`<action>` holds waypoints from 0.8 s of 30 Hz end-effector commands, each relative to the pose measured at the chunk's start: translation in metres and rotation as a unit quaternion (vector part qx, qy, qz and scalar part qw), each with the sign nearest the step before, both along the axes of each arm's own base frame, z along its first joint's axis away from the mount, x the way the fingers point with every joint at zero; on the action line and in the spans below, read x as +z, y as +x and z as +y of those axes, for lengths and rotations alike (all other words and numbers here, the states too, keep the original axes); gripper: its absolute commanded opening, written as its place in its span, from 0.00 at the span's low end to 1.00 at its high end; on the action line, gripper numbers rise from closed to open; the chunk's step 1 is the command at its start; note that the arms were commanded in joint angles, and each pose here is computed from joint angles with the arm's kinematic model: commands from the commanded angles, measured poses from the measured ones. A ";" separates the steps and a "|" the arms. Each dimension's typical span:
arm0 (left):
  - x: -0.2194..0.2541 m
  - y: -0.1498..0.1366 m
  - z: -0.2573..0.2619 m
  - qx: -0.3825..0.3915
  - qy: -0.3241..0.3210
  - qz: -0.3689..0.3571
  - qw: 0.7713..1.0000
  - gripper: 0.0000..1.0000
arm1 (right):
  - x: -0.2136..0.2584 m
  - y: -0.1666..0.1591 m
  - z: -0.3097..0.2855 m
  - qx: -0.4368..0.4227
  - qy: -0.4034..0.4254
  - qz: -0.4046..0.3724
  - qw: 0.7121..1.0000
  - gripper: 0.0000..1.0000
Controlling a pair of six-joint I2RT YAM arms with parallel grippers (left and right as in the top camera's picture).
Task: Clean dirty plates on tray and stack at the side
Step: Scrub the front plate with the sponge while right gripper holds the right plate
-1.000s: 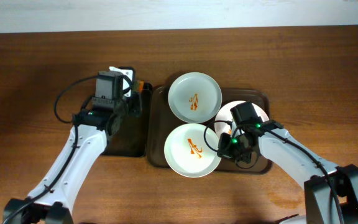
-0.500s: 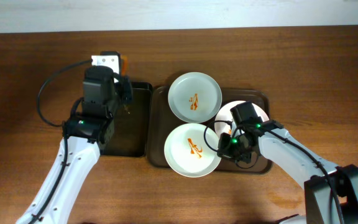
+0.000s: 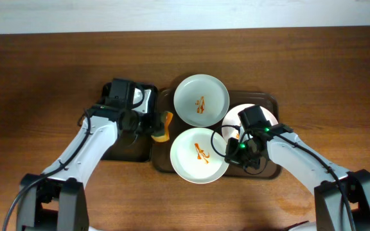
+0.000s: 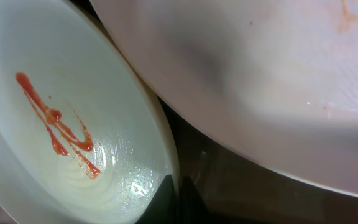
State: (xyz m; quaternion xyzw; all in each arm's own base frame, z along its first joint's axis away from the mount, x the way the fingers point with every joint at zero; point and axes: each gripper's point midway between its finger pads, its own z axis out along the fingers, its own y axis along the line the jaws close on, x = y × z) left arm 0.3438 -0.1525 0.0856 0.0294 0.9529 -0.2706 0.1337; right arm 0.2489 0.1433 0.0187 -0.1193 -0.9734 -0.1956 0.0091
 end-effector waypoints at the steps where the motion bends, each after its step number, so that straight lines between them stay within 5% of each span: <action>1: 0.025 0.003 -0.012 -0.019 -0.032 -0.028 0.999 0.00 | 0.000 0.002 0.001 0.001 -0.004 -0.002 1.000 0.04; 6: 0.024 -0.049 -0.082 -0.130 -0.057 0.002 0.990 0.00 | 0.001 0.003 0.001 0.000 -0.003 -0.003 1.000 0.04; 11: 0.012 -0.087 -0.127 -0.063 -0.043 0.081 0.994 0.00 | 0.000 0.003 0.001 0.001 -0.004 -0.003 1.000 0.04; 19: -0.017 -0.097 -0.163 -0.089 -0.111 0.164 0.976 0.00 | 0.000 0.002 0.001 0.001 -0.003 -0.002 1.000 0.04; 24: -0.058 -0.096 -0.157 -0.071 -0.073 0.193 0.976 0.00 | 0.001 0.003 0.001 0.001 -0.004 -0.003 1.000 0.04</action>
